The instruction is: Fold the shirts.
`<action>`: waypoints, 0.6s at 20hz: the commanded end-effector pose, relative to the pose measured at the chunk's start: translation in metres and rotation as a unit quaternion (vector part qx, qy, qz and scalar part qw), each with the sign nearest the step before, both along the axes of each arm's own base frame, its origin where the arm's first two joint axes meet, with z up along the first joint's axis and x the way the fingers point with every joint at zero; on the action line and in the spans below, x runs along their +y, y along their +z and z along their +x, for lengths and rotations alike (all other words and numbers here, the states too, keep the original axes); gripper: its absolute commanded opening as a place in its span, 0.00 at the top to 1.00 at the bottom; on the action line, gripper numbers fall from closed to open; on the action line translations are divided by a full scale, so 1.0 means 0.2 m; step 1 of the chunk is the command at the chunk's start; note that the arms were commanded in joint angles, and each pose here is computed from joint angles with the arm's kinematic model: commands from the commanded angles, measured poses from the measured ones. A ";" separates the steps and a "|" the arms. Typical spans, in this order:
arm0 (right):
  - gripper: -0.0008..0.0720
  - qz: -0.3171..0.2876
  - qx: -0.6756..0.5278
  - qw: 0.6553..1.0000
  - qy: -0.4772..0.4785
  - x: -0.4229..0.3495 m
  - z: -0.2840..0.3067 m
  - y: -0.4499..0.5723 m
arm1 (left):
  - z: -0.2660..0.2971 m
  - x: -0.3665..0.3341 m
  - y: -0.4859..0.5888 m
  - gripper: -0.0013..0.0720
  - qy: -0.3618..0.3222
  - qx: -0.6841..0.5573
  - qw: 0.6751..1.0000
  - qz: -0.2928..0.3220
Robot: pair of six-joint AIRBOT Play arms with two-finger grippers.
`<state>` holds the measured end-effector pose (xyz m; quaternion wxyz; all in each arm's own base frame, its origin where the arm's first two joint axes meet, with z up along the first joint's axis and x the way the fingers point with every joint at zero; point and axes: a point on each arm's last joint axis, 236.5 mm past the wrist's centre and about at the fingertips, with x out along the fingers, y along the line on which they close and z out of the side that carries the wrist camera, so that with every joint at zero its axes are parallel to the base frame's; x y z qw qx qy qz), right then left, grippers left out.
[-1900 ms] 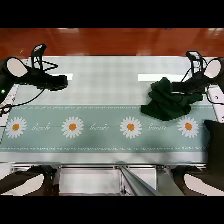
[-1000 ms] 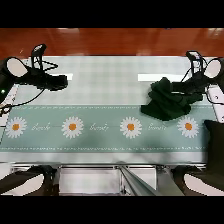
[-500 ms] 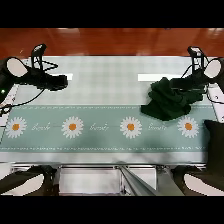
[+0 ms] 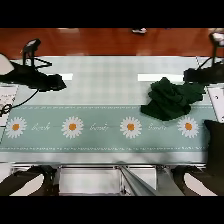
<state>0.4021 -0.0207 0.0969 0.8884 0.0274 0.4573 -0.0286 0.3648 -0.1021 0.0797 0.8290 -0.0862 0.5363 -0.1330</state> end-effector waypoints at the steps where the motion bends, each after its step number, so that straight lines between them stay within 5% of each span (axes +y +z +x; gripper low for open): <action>1: 0.42 -0.033 -0.022 0.999 -0.031 -0.18 -0.07 0.08 | -0.17 -0.07 0.15 0.35 -0.029 -0.046 0.998 -0.005; 6: 0.42 0.005 0.073 0.994 -0.076 -0.33 -0.11 -0.38 | -0.42 -0.18 0.07 0.35 -0.055 -0.049 0.997 -0.027; 12: 0.42 0.066 0.146 0.985 -0.057 -0.22 -0.02 -0.84 | -0.37 -0.21 0.00 0.35 -0.051 -0.045 0.997 -0.033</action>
